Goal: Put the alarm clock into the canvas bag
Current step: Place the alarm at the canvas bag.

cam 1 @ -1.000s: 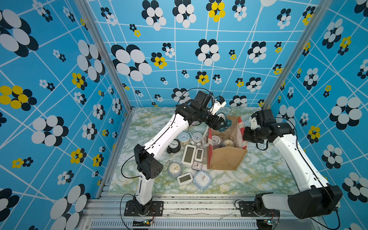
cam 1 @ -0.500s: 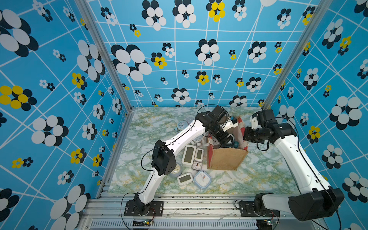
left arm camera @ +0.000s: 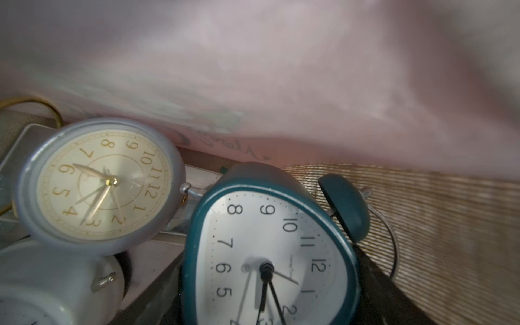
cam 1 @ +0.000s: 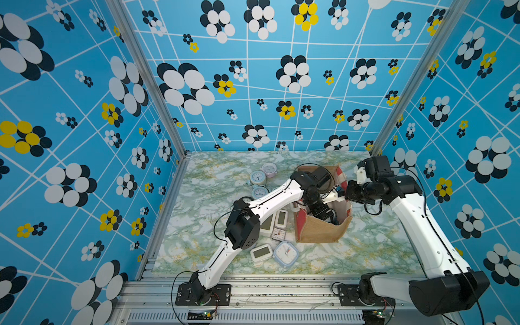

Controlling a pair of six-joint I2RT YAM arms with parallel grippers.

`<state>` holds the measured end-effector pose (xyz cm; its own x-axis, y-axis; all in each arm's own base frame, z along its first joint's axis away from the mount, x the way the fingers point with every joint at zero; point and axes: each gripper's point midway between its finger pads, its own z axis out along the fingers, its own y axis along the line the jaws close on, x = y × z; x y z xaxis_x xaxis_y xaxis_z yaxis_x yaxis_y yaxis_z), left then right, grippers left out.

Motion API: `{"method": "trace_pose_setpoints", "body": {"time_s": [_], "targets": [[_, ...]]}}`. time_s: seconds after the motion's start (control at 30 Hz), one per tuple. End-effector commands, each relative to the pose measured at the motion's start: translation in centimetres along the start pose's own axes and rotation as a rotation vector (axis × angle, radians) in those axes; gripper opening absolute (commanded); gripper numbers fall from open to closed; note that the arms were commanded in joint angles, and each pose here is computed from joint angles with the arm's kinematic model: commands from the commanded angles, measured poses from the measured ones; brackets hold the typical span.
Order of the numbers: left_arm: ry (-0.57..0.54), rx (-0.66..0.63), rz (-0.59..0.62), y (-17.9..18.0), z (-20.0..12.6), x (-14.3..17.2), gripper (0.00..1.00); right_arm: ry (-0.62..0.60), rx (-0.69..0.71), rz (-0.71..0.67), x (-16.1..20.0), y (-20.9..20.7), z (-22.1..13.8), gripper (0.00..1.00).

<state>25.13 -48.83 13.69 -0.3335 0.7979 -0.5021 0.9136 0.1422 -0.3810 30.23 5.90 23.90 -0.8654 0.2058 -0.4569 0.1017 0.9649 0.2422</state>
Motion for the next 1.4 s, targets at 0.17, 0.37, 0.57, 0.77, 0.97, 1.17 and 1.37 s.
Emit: {"method": "trace_pose_setpoints", "body": {"time_s": [0.17,0.37,0.57,0.77,0.97,1.17,1.37], "targets": [[0.183,-0.191,0.005,4.0,3.9,4.6,0.29,-0.071,-0.028,0.012,-1.0,0.6,-2.3,0.0],[0.263,-0.276,0.041,5.3,4.7,6.3,0.42,-0.058,-0.027,0.015,-0.6,0.4,-1.7,0.0],[0.203,-0.224,0.063,3.6,3.4,4.9,0.8,-0.042,-0.017,0.025,-0.1,0.0,-0.8,0.0],[0.094,-0.204,0.046,2.6,0.0,2.3,0.99,-0.017,-0.008,0.039,0.6,-0.3,0.4,0.0],[0.011,-0.221,0.035,1.9,-3.4,0.5,0.99,-0.009,0.012,0.036,0.8,-0.7,1.0,0.0],[-0.078,-0.22,0.017,0.7,-7.0,-1.1,1.0,-0.011,0.034,0.03,0.7,-1.1,1.1,0.0],[-0.182,-0.226,-0.049,-0.3,-10.6,-2.1,0.98,-0.016,0.035,0.026,0.5,-1.1,1.0,0.0]]}}
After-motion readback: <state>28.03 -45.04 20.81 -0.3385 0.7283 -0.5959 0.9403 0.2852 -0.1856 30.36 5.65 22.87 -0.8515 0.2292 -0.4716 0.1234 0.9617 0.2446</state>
